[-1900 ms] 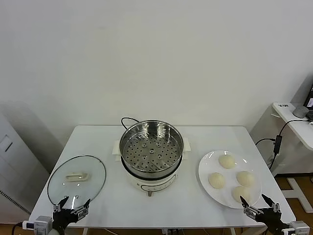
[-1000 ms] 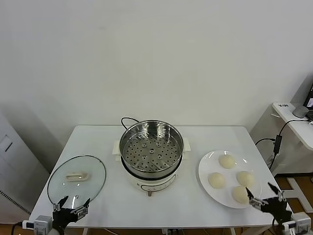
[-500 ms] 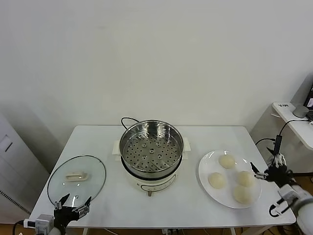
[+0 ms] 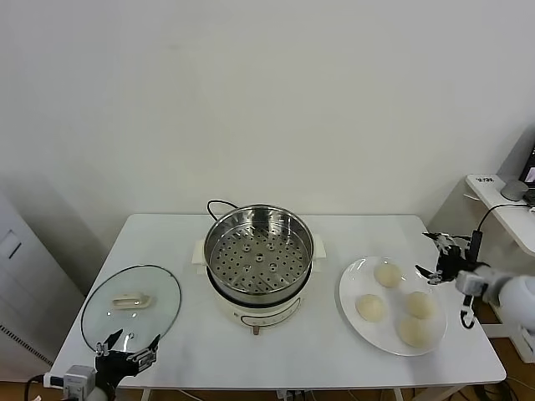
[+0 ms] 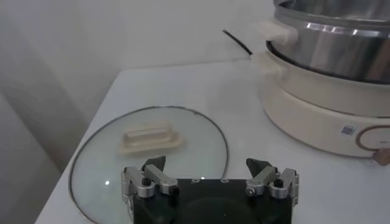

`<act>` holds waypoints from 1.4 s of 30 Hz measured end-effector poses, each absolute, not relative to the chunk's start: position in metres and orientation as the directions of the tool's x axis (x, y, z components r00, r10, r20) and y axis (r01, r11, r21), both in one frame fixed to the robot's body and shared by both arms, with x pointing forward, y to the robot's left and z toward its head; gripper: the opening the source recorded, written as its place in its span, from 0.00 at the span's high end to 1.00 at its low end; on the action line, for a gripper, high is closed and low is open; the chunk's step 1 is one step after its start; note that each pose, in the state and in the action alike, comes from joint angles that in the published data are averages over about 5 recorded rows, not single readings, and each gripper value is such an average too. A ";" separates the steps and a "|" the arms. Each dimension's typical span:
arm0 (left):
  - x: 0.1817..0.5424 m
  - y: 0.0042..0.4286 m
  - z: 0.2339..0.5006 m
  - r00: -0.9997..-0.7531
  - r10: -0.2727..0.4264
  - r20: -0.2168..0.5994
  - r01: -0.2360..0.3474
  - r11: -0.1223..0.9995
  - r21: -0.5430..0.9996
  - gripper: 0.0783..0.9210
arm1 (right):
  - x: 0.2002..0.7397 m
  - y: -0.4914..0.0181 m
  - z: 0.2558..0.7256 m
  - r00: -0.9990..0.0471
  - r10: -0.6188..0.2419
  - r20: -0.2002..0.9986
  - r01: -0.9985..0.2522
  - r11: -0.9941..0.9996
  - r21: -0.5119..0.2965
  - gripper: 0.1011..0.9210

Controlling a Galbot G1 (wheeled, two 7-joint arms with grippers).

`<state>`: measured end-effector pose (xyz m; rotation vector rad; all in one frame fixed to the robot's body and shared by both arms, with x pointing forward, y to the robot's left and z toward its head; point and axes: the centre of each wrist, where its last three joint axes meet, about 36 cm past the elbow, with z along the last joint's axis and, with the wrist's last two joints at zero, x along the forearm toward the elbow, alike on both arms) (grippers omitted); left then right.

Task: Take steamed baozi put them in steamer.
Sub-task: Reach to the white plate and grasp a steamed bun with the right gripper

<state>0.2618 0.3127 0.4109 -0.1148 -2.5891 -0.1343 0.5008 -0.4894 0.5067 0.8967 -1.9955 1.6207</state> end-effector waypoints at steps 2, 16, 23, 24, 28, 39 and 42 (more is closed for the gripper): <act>0.262 0.312 0.411 -0.851 0.055 0.522 0.110 0.991 0.075 0.12 | 0.516 -0.488 0.509 -0.662 -0.229 0.714 -0.745 0.090 -0.662 0.12; 0.264 0.310 0.413 -0.852 0.057 0.521 0.110 0.991 0.071 0.12 | 0.602 -0.480 0.512 -0.382 -0.209 0.900 -0.917 -0.039 -0.398 0.12; 0.266 0.309 0.412 -0.850 0.058 0.523 0.111 0.991 0.070 0.12 | 0.627 -0.469 0.495 -0.294 -0.194 0.936 -0.948 -0.065 -0.311 0.12; 0.266 0.309 0.413 -0.850 0.058 0.523 0.111 0.991 0.071 0.12 | 0.630 -0.467 0.493 -0.286 -0.193 0.939 -0.951 -0.068 -0.303 0.12; 0.266 0.309 0.413 -0.851 0.058 0.523 0.111 0.991 0.072 0.12 | 0.639 -0.460 0.481 -0.260 -0.184 0.948 -0.957 -0.078 -0.278 0.12; 0.266 0.306 0.415 -0.851 0.067 0.521 0.119 0.991 0.066 0.12 | 0.659 -0.442 0.461 -0.218 -0.159 0.963 -0.967 -0.095 -0.235 0.27; 0.267 0.305 0.416 -0.852 0.069 0.519 0.119 0.991 0.064 0.12 | 0.661 -0.440 0.457 -0.208 -0.149 0.967 -0.970 -0.097 -0.224 0.37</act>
